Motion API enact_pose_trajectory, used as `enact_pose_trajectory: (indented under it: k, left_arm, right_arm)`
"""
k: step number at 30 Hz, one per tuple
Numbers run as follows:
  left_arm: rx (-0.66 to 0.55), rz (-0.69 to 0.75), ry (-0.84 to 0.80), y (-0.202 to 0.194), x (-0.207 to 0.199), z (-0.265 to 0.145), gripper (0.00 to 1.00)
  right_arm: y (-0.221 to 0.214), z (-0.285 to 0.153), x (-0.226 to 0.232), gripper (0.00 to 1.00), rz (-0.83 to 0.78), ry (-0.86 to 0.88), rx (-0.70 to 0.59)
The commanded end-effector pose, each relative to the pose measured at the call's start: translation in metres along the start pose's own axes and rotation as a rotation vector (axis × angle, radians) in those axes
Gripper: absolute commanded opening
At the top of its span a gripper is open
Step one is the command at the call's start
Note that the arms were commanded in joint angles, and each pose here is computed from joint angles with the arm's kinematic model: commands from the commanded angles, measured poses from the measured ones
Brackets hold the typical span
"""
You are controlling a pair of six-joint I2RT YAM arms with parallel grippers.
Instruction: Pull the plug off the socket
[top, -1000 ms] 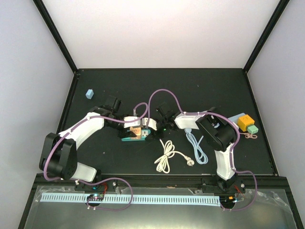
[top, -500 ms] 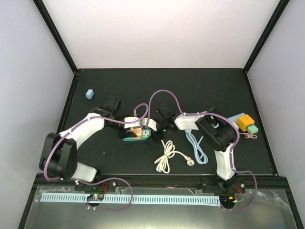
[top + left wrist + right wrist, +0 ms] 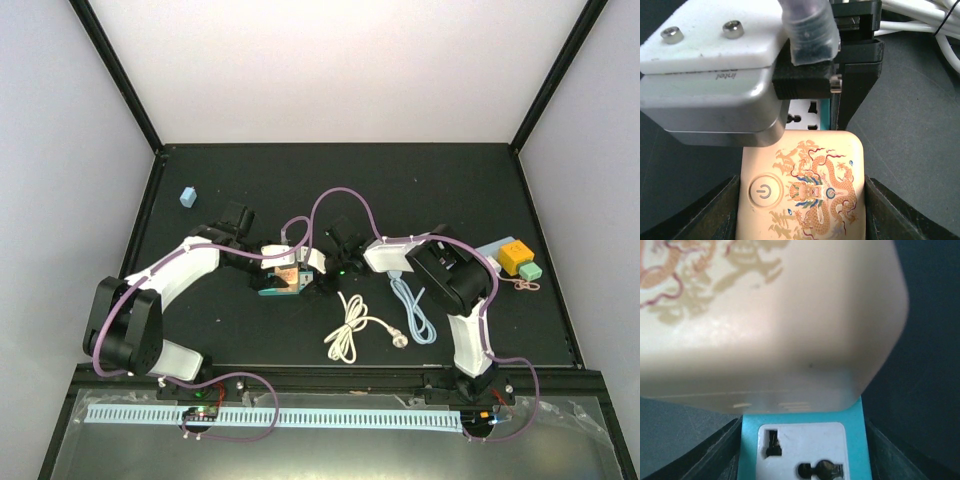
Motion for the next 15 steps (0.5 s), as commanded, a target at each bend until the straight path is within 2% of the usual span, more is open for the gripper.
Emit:
enact_pose_trajectory:
  k: [1, 3, 6, 9, 10, 15]
  left_arm:
    - [-0.013, 0.015, -0.029, 0.001, 0.002, 0.007, 0.21]
    - [-0.017, 0.011, -0.032, 0.002, 0.002, 0.006, 0.21]
    - [-0.032, -0.003, -0.043, 0.005, 0.001, 0.004, 0.21]
    - [-0.052, -0.026, -0.052, 0.009, 0.0, 0.0, 0.2]
    - [-0.059, -0.029, -0.057, 0.011, -0.001, -0.002, 0.2]
    - [-0.099, -0.043, -0.061, 0.018, 0.0, -0.01, 0.19]
  right_arm:
    - [0.004, 0.005, -0.001, 0.6, -0.015, 0.024, -0.06]
    - [0.002, 0.007, 0.0, 0.49, -0.009, 0.027, -0.061]
    - [-0.003, 0.009, 0.002, 0.23, -0.006, 0.038, -0.047]
    - [-0.011, 0.012, 0.006, 0.04, 0.002, 0.05, -0.021]
    - [-0.013, 0.012, 0.008, 0.01, 0.003, 0.053, -0.014]
    - [-0.024, 0.016, 0.013, 0.01, 0.014, 0.088, 0.051]
Point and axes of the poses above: each gripper's point midway between its finger pads, its own z axis out along the fingers, its own x axis along the line the jaws close on, y = z × x, the point moved 10 cm from there along -z, back along the fingers, and after that the axes turned 14 degrees about -z, right-handed, at the moved point
